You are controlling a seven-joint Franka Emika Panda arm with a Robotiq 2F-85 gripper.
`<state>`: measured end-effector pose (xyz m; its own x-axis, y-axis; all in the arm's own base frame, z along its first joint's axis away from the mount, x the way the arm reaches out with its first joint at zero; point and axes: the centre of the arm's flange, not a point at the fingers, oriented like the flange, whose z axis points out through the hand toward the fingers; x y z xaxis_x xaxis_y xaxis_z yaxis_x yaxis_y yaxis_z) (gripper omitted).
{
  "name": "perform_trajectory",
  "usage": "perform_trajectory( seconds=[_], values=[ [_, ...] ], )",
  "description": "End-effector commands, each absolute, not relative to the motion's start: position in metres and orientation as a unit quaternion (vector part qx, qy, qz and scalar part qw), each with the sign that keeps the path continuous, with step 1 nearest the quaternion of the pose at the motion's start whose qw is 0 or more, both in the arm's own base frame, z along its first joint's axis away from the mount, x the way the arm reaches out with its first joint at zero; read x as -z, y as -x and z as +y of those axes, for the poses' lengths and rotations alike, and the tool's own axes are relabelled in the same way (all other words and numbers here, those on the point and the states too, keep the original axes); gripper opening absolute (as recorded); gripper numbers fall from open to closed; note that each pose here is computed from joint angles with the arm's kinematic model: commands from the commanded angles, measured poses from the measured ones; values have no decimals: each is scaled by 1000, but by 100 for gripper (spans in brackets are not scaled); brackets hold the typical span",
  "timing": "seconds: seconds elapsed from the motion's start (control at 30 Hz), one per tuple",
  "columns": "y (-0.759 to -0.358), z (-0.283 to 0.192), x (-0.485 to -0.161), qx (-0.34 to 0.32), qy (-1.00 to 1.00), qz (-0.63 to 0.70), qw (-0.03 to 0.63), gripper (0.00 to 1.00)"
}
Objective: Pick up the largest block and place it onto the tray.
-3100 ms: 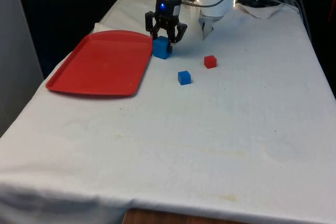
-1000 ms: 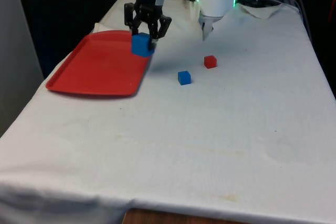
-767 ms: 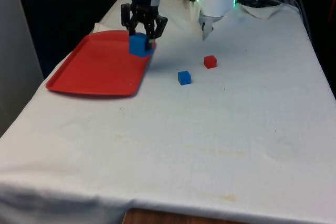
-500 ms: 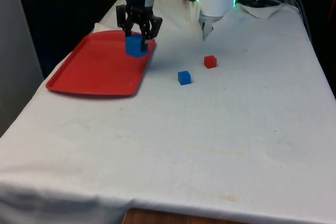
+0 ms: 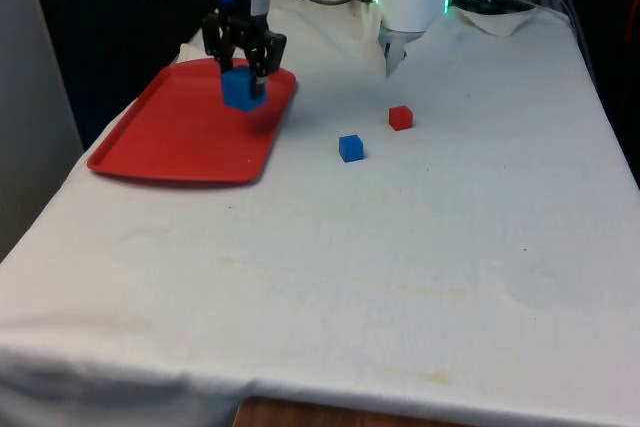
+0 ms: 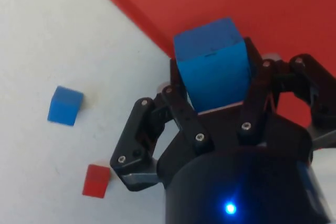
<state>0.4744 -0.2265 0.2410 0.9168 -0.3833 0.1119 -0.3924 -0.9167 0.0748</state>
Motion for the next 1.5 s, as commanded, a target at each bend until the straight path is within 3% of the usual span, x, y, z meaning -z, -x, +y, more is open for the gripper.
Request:
perform_trajectory(
  seconds=[0.0, 0.63, 1.47],
  values=[
    [-474, -230, -240, -47, -978, -199, 48, 2],
    [-479, -283, -216, -35, -974, -215, 65, 2],
    [-473, -322, -200, -44, -974, -220, -10, 2]
  ],
)
